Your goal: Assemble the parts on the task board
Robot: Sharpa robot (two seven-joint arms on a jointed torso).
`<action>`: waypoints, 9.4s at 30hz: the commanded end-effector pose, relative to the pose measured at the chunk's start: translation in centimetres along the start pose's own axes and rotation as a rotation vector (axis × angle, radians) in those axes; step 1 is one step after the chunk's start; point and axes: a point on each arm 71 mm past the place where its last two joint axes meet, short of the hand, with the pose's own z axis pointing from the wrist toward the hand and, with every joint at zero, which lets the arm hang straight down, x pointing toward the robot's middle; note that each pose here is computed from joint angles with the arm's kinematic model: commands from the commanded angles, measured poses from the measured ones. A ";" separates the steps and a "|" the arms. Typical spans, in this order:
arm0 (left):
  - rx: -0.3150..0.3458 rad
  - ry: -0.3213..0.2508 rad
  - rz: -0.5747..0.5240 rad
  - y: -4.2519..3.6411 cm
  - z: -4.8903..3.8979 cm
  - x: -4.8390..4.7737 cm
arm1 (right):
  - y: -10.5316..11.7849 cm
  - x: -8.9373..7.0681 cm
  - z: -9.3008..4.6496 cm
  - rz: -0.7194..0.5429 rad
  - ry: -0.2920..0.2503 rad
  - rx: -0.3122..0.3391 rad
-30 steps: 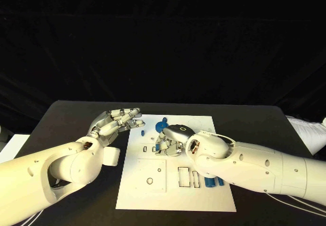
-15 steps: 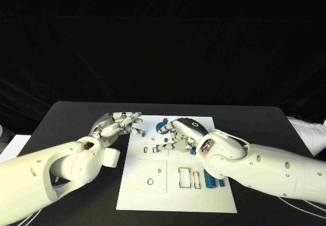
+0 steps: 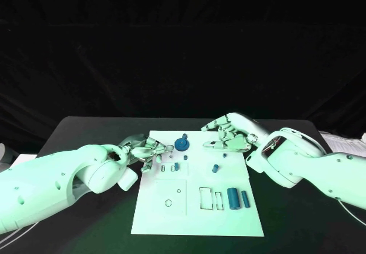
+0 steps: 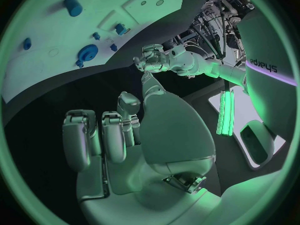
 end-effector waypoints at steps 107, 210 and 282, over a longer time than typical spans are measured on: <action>-0.444 0.145 0.643 -2.94 7.50 3.19 | -4.3 -2.1 -0.1 0.092 -0.036 0.178; -0.458 0.082 0.789 -1.24 7.29 3.42 | -4.5 -1.9 -0.2 0.099 0.003 0.184; -0.460 -0.008 0.714 -4.01 9.11 -5.36 | -5.0 -1.4 0.3 0.088 0.008 0.188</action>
